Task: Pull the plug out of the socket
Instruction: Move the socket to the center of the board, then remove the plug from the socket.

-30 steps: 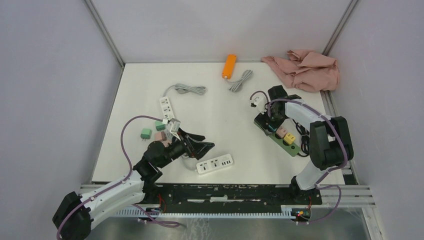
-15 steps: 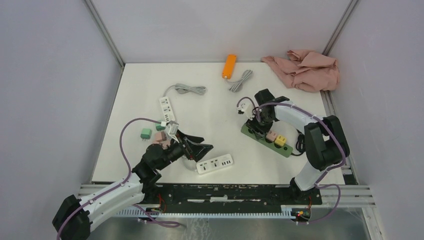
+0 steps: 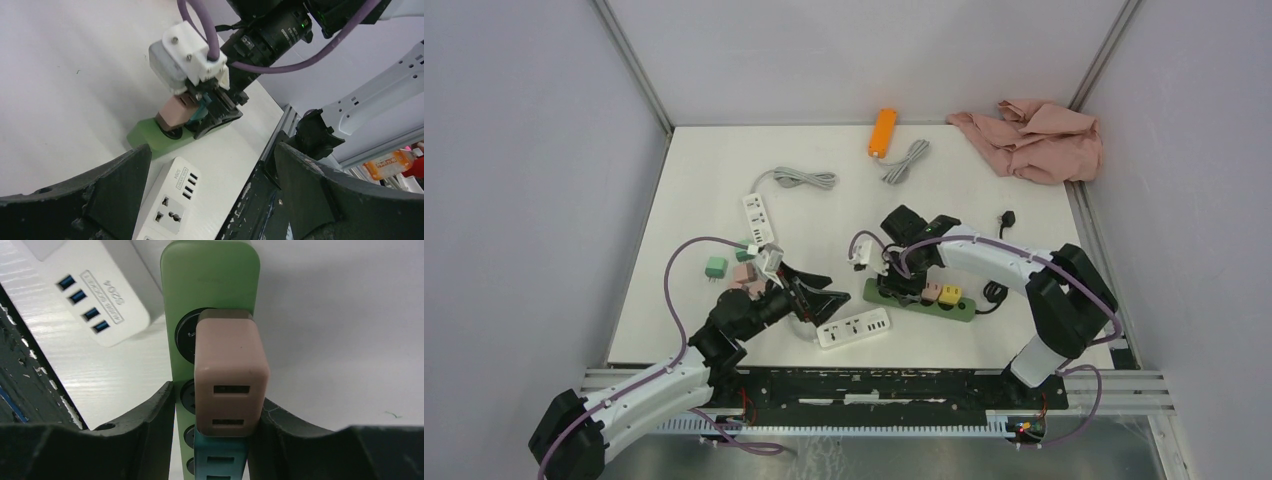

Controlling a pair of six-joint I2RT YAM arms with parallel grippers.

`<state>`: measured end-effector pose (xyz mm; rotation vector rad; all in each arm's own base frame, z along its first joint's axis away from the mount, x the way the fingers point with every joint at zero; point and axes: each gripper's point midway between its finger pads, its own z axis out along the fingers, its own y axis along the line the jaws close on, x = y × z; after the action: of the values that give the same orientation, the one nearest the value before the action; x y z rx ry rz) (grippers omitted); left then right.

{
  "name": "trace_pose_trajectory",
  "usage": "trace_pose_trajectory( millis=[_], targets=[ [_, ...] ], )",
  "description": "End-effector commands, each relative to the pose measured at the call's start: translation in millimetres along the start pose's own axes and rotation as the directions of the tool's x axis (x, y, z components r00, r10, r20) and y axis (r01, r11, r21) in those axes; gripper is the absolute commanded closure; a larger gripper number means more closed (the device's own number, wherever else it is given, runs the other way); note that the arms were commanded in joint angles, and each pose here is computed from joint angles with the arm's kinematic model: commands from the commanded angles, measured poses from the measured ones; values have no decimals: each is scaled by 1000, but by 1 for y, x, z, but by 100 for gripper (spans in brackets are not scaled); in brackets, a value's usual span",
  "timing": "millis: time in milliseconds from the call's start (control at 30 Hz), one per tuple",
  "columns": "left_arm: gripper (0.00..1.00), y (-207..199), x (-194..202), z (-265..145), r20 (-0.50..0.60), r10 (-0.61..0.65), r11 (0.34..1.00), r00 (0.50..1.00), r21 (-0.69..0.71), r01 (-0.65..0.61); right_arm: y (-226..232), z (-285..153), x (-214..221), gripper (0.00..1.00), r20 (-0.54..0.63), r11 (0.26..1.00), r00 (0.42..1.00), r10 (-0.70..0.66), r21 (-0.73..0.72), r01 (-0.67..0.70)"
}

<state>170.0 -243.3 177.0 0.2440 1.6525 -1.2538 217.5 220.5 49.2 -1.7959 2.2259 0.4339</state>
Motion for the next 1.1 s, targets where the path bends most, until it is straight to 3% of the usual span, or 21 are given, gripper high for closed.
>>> trace_pose_trajectory(
  millis=[0, 233, 333, 667, 900, 1067],
  targets=[
    [1, -13, -14, 1, 54, 80, 994, 995, 64, -83, 5, -3, -24, 62, 9, 992, 994, -113, 54, 112],
    [2, -23, -18, 2, 73, 89, 989, 993, 115, -97, 14, -18, -34, 26, 14, 994, 994, -106, 32, 105],
    [2, -32, -21, 3, 78, 86, 983, 993, 155, -97, 17, -36, -39, 16, 60, 993, 992, -114, 37, 112],
    [1, -49, -37, 14, 105, 113, 969, 988, 210, -133, 43, -104, -48, 11, 296, 987, 948, -116, -68, 142],
    [1, -57, -51, 30, 116, 172, 956, 978, 218, -194, 68, -161, -50, 10, 506, 969, 859, -73, -168, 181],
    [1, -54, -54, 45, 100, 230, 947, 968, 206, -247, 74, -179, -46, 9, 569, 962, 821, -46, -197, 191]
  ],
)
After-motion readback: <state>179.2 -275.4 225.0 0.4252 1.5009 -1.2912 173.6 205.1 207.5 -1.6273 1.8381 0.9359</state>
